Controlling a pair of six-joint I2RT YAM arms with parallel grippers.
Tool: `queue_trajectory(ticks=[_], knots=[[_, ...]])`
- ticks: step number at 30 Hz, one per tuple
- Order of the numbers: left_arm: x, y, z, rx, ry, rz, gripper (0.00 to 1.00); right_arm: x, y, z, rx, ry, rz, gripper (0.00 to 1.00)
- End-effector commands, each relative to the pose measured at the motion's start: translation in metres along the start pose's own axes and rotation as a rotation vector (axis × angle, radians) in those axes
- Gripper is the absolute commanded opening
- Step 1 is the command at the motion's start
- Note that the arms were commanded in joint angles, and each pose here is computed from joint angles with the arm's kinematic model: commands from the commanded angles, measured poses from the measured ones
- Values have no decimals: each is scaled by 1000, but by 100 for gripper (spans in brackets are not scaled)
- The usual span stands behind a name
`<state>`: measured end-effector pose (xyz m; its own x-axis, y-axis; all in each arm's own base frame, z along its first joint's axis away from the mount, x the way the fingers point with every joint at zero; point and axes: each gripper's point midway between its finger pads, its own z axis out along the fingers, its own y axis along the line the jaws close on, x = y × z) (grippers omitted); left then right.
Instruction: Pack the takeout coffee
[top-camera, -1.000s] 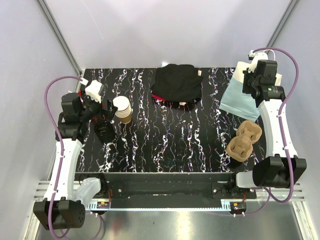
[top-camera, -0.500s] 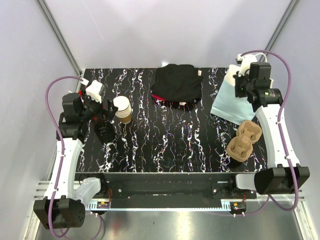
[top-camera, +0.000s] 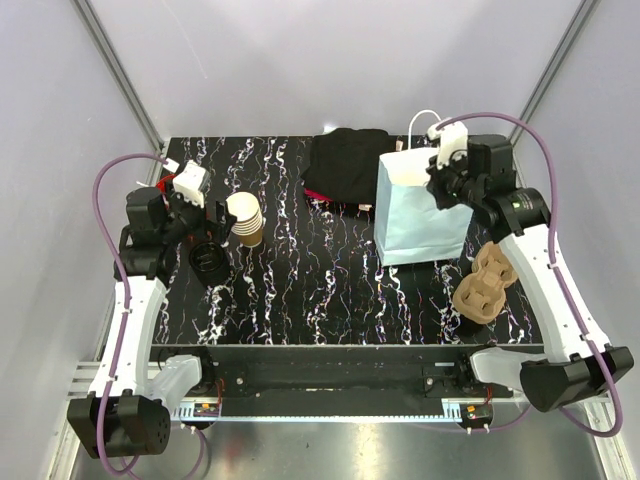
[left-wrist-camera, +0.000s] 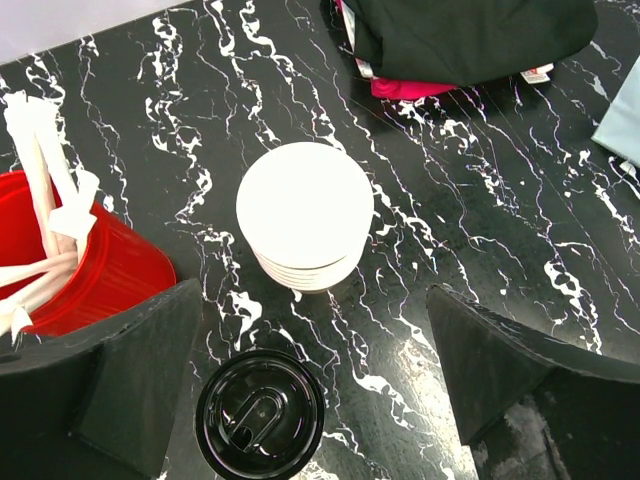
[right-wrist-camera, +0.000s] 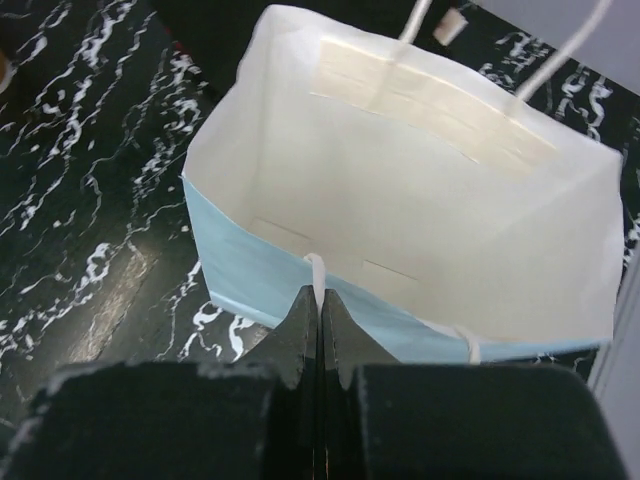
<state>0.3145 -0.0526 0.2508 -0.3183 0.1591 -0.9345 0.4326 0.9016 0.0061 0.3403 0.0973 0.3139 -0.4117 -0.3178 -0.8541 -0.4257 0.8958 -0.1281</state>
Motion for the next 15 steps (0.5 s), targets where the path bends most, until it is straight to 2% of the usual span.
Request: queue_trajectory(ticks=[1,8,13,15], knots=[[-16,-2,2,18,-68,40,99,1,39,-2,-125,-19,-73,0],[-16,-1,2,12,-70,45,99,-1,77,13,-218,-42,-100,0],[-15,1,3,3,-68,48,99,-19,99,19,-259,-73,-125,0],[-15,1,3,2,-68,50,99,-16,120,25,-308,-46,-165,0]])
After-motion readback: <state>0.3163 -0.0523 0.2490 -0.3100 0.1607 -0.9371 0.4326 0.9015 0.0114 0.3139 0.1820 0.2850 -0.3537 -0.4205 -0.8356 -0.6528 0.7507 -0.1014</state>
